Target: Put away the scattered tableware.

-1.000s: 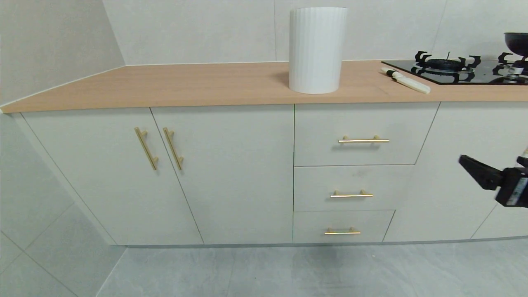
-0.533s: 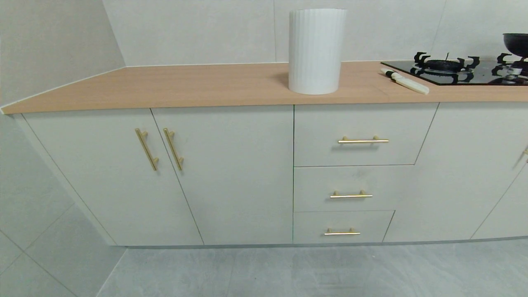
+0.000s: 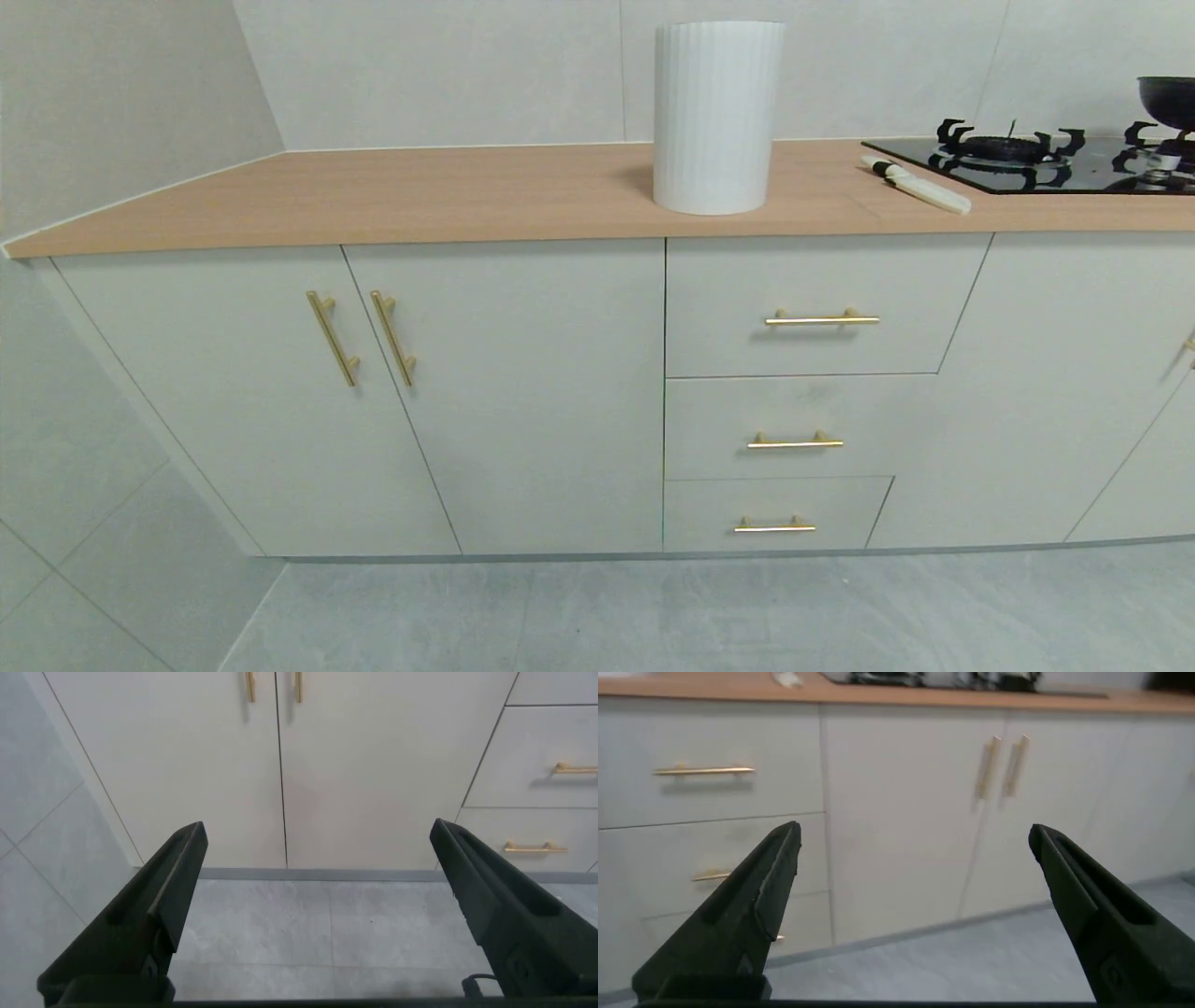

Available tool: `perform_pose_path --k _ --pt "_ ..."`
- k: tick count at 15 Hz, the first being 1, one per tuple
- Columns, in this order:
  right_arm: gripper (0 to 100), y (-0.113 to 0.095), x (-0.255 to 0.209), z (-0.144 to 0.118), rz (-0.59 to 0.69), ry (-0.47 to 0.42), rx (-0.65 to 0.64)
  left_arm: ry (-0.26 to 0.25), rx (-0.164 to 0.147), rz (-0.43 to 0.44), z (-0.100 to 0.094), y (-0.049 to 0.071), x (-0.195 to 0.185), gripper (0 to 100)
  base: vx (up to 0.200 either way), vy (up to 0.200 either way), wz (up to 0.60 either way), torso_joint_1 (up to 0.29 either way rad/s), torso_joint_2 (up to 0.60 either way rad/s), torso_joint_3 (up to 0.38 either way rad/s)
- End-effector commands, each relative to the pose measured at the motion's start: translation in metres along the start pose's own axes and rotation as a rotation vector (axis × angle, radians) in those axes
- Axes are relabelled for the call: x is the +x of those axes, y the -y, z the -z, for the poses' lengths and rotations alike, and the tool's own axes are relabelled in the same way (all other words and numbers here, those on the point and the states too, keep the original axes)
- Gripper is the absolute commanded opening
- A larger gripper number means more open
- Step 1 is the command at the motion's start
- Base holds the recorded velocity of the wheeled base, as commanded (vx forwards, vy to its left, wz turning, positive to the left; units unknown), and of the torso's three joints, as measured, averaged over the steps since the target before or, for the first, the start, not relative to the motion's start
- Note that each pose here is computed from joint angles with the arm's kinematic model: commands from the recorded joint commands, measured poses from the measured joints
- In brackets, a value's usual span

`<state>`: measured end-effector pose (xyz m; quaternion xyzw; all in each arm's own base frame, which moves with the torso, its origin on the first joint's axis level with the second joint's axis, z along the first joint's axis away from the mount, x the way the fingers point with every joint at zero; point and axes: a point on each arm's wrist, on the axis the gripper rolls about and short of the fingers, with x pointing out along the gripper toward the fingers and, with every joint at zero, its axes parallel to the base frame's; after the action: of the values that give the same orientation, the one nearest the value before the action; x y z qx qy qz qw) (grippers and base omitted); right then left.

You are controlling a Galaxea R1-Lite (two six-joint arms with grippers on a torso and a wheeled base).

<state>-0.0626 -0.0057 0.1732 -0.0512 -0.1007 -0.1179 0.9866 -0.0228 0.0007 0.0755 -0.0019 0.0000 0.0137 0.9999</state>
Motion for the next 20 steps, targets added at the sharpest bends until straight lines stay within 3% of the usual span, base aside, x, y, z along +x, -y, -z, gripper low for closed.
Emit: perform_pose_path --k 1,4,8,13,20 --pt "100 -0.001 -0.005 0.017 -0.010 0.010 0.030 0.000 -0.001 -0.002 0.000 0.000 0.000 100 0.000 0.000 0.00 0.000 0.00 0.000" --pt "100 -0.010 0.007 0.055 -0.051 -0.116 0.039 0.000 -0.001 0.000 0.000 0.000 0.000 100 0.000 0.000 0.00 0.000 0.00 0.000" --pt "100 -0.020 0.018 0.094 -0.172 -0.119 0.065 0.000 -0.001 -0.002 0.000 0.000 0.000 100 0.000 0.000 0.00 0.000 0.00 0.000" --pt "100 -0.022 0.016 0.102 -0.227 -0.209 0.087 0.000 -0.002 -0.002 0.000 0.000 0.000 100 0.000 0.000 0.00 0.000 0.00 0.000" --pt "100 -0.023 0.016 0.102 -0.253 -0.199 0.094 0.000 0.004 0.000 0.000 0.000 0.000 100 0.000 0.000 0.00 0.000 0.00 0.000"
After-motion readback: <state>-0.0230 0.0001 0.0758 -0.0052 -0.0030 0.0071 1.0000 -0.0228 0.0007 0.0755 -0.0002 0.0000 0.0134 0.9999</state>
